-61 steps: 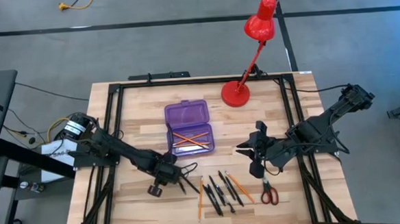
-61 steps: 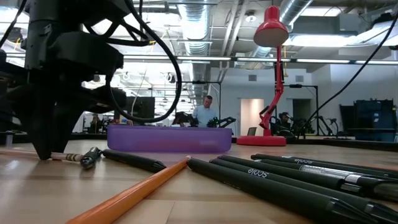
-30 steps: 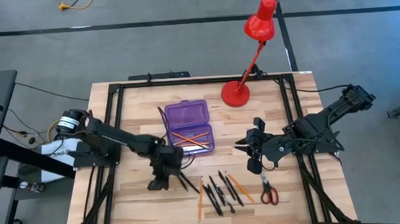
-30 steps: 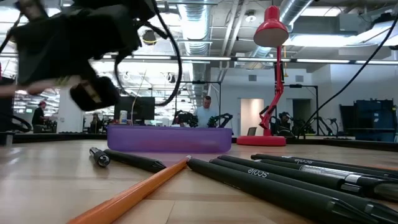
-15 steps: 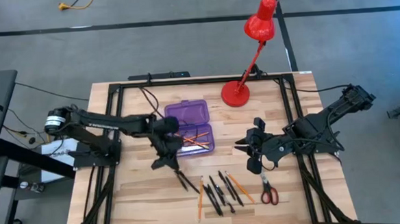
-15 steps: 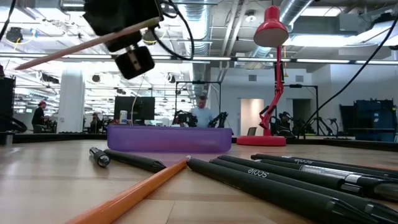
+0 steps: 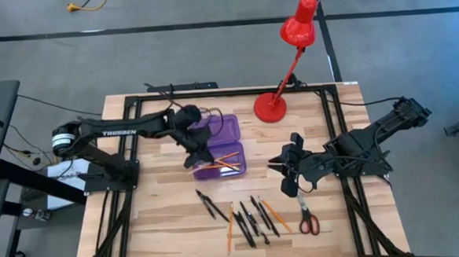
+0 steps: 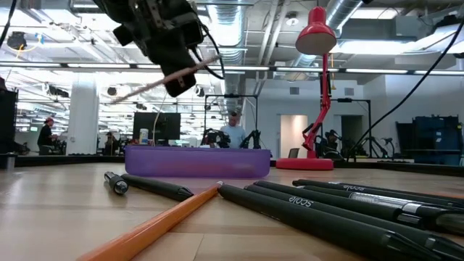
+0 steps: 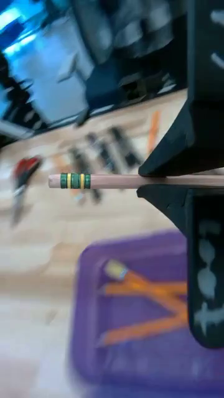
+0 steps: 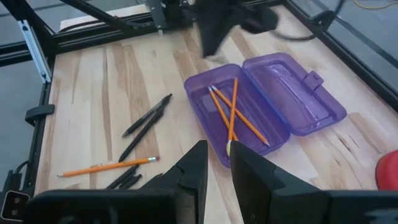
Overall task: Pick & place school supplies into a supply box
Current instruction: Put the brown pencil into the purple supply box, then put the orange pencil into the purple supply box
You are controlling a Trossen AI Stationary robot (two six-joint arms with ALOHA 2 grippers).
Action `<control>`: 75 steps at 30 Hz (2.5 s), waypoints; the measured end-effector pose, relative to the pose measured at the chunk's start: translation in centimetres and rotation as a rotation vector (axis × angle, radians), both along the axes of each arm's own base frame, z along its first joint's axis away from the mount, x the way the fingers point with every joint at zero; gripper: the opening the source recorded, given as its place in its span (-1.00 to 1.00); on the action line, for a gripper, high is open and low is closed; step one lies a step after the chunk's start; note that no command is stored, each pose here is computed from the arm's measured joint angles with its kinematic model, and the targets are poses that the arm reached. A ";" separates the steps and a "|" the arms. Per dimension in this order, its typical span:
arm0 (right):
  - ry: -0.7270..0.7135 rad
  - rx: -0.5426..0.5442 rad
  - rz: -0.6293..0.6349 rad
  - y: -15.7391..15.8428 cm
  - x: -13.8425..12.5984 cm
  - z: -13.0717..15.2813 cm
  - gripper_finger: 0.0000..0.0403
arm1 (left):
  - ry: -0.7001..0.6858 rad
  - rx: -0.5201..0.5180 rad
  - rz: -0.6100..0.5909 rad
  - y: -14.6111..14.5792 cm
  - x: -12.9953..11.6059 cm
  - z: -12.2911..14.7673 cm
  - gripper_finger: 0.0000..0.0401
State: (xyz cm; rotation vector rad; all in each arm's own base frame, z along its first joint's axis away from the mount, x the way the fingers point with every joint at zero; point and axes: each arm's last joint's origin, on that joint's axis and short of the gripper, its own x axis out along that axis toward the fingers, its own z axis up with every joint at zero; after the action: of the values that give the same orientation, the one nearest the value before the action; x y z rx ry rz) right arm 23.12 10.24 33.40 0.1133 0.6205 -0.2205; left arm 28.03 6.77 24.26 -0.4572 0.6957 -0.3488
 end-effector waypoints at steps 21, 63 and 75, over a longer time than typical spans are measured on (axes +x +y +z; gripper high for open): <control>-0.006 0.004 0.000 0.0 0.0 0.0 -0.69 | 0.038 -0.028 0.173 3.2 3.2 -4.5 -1.00; 0.245 0.254 -0.126 2.3 0.4 -7.3 -0.69 | -0.133 0.281 0.122 -1.6 -1.1 3.3 -0.69; 0.429 0.393 -0.120 5.0 4.5 -14.0 -0.69 | -0.241 0.412 0.210 -6.0 -6.5 8.2 -0.69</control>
State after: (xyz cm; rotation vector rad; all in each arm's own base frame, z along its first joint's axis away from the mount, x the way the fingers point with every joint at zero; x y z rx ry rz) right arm 27.62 15.26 19.43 0.4922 1.0820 -0.2387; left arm 21.52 0.76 32.50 -0.0908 0.4622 -0.0556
